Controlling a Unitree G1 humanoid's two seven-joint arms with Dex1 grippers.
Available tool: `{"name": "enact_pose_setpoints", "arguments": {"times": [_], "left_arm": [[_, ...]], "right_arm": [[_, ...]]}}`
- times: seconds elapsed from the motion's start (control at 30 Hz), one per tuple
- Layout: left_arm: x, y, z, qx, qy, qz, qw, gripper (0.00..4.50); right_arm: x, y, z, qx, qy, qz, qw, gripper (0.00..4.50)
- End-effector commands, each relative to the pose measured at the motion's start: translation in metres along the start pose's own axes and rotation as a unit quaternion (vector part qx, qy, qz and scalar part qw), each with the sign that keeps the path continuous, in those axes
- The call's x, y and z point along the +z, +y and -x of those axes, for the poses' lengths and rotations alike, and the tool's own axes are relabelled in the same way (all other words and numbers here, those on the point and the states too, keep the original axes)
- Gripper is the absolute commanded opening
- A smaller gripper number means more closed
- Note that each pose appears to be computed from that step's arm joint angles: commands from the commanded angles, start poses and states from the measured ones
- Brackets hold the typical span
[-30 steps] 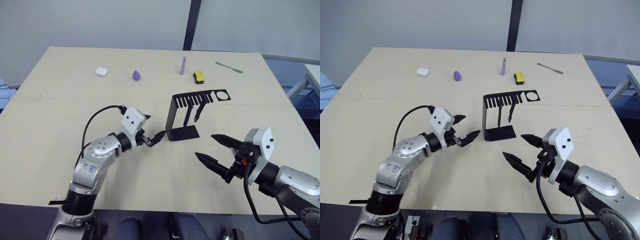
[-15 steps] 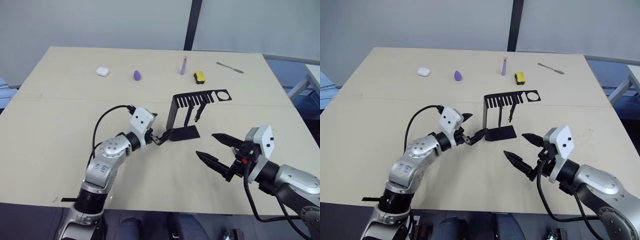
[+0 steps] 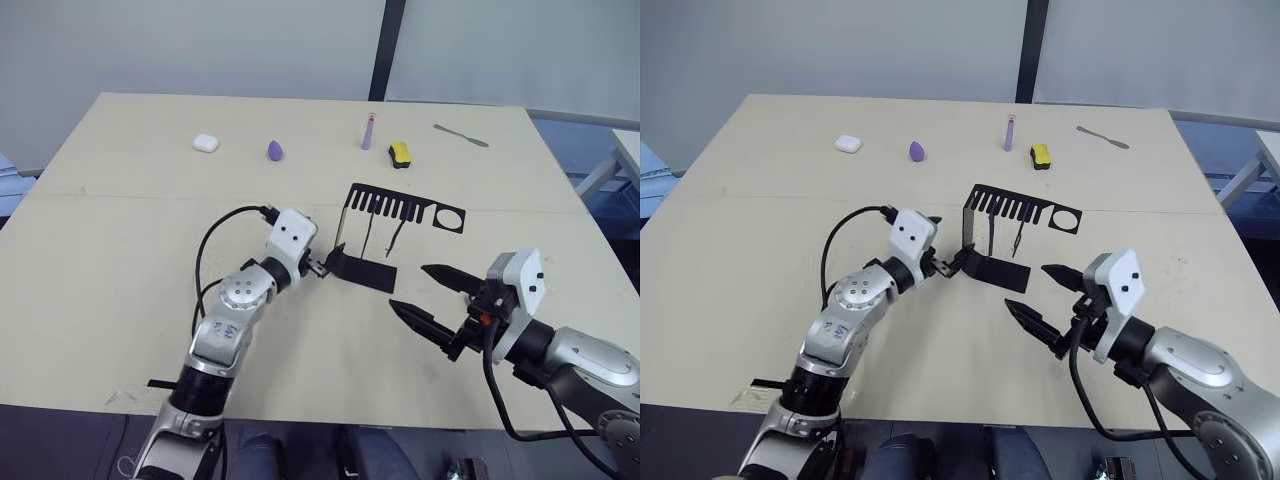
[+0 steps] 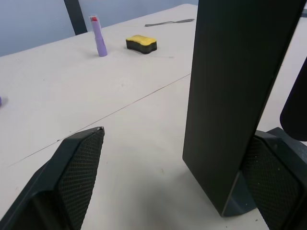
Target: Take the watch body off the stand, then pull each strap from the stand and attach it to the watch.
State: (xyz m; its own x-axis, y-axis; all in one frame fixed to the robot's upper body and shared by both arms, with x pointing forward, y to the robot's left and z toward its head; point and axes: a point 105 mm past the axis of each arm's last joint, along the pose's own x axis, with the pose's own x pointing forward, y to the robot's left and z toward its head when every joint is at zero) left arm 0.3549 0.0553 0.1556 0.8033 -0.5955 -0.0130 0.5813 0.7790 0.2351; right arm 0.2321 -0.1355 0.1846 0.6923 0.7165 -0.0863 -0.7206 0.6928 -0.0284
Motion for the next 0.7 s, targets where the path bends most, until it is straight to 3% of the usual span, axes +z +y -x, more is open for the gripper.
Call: {"name": "enact_pose_setpoints", "arguments": {"times": [0.03,0.17,0.6,0.63,0.7], "left_arm": [[0.015,-0.004,-0.005,-0.008,-0.031,-0.012,0.999,4.50],[0.016,-0.004,-0.008,-0.005,-0.034,-0.005,0.999,3.34],[0.021,-0.008,-0.014,-0.012,-0.046,-0.002,0.999,3.34],[0.022,-0.008,-0.014,-0.011,-0.048,-0.002,0.999,2.92],[0.023,-0.008,-0.015,-0.012,-0.049,0.000,0.999,2.52]], "right_arm": [[0.006,0.002,0.000,-0.004,-0.011,0.015,1.000,4.49],[0.006,0.002,-0.001,-0.005,-0.011,0.016,1.000,4.50],[0.007,0.001,-0.003,-0.011,-0.013,0.020,1.000,4.50],[0.007,0.000,-0.003,-0.012,-0.014,0.020,1.000,4.50],[0.007,0.000,-0.003,-0.012,-0.014,0.020,1.000,4.50]]}}
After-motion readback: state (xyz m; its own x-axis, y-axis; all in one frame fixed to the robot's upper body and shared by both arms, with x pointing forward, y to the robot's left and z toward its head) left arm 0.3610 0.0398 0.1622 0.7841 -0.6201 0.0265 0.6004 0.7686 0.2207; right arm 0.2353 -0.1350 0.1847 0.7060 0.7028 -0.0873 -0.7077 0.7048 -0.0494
